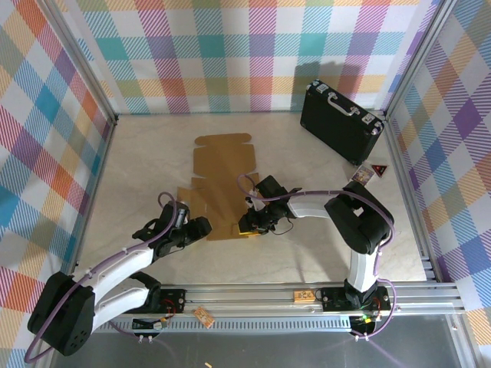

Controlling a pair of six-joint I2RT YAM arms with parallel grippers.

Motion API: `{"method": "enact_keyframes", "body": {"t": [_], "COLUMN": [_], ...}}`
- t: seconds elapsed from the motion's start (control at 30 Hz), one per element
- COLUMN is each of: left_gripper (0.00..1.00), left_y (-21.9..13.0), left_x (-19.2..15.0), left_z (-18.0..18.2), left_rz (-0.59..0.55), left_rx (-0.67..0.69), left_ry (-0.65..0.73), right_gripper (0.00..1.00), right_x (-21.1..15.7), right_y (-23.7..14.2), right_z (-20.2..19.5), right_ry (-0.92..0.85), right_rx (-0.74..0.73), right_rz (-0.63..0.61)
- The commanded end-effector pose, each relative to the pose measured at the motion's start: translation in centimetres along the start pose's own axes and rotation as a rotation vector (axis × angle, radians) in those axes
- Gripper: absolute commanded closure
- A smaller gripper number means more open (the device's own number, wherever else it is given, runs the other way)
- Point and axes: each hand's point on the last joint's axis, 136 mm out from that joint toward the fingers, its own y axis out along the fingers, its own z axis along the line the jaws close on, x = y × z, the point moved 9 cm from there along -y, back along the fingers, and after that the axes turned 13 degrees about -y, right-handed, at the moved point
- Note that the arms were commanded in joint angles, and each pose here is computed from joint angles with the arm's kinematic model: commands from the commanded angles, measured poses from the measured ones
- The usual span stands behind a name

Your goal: Fold the paper box

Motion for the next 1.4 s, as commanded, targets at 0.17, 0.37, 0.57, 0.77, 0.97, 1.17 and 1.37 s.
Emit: {"method": "enact_keyframes", "body": {"t": [0.17, 0.37, 0.57, 0.77, 0.97, 1.17, 1.37], "left_gripper": [0.47, 0.52, 0.52, 0.53, 0.65, 0.76, 0.82], "left_y": [0.1, 0.1, 0.4, 2.6, 4.7, 4.9, 4.9], "left_x": [0.2, -0.2, -0.8, -1.5, -2.3, -2.7, -2.8], "left_z": [-1.6, -2.6, -3.4, -3.0, -2.2, -0.2, 0.1], "left_rz": [0.025, 0.041, 0.054, 0.107, 0.157, 0.175, 0.191], "left_rx": [-0.096, -0.159, -0.191, -0.158, -0.094, 0.040, 0.095], "left_ry": [0.047, 0.075, 0.108, 0.100, 0.090, 0.041, 0.032], "right_gripper": [0.67, 0.67, 0.67, 0.67, 0.67, 0.67, 0.67], "right_x": [-3.1, -3.1, -3.0, -2.9, -2.9, -2.7, -1.7], "right_y": [1.9, 1.9, 1.9, 2.0, 1.9, 1.6, 1.1], "right_z": [-3.6, -3.6, -3.5, -3.5, -3.4, -3.1, -2.2], "right_ry": [0.085, 0.086, 0.088, 0.087, 0.087, 0.082, 0.072], "right_rx": [-0.150, -0.151, -0.149, -0.147, -0.149, -0.151, -0.146], "right_rz": [0.114, 0.115, 0.114, 0.115, 0.113, 0.108, 0.088]}}
